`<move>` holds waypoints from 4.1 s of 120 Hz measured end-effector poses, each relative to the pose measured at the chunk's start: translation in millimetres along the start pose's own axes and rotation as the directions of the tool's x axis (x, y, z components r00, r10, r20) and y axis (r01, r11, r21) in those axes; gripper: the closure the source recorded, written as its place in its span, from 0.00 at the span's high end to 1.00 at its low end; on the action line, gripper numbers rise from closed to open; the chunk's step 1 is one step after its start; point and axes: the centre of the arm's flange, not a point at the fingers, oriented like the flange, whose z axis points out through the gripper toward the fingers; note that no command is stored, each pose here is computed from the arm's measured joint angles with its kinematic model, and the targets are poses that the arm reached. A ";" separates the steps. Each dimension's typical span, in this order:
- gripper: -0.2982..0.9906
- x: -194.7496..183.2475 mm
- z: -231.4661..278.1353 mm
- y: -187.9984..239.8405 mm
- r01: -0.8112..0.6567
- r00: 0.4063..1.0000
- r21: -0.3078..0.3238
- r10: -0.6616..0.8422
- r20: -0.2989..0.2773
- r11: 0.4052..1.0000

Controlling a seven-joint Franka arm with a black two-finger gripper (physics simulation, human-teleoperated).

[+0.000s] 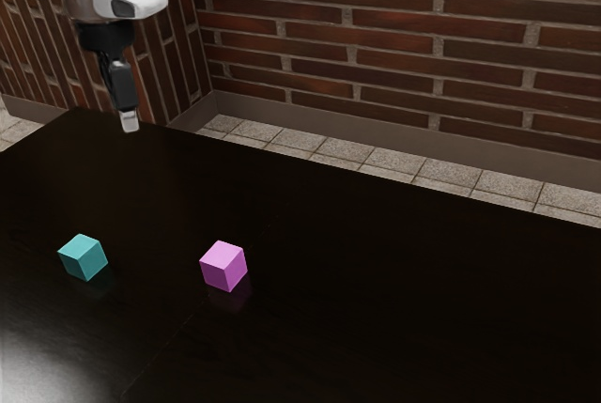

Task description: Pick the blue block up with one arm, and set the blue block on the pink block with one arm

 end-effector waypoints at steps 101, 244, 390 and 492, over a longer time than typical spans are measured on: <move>0.77 -153.6 213.7 -192.2 -0.472 0.881 0.068 0.468 0.064 0.879; 0.77 -146.5 361.9 -218.6 -0.769 0.631 0.121 0.776 -0.011 0.628; 0.53 -77.5 287.9 -149.5 -0.810 0.533 0.221 0.839 -0.112 0.544; 0.53 80.3 309.5 -68.5 -0.823 0.532 0.098 0.821 -0.206 0.559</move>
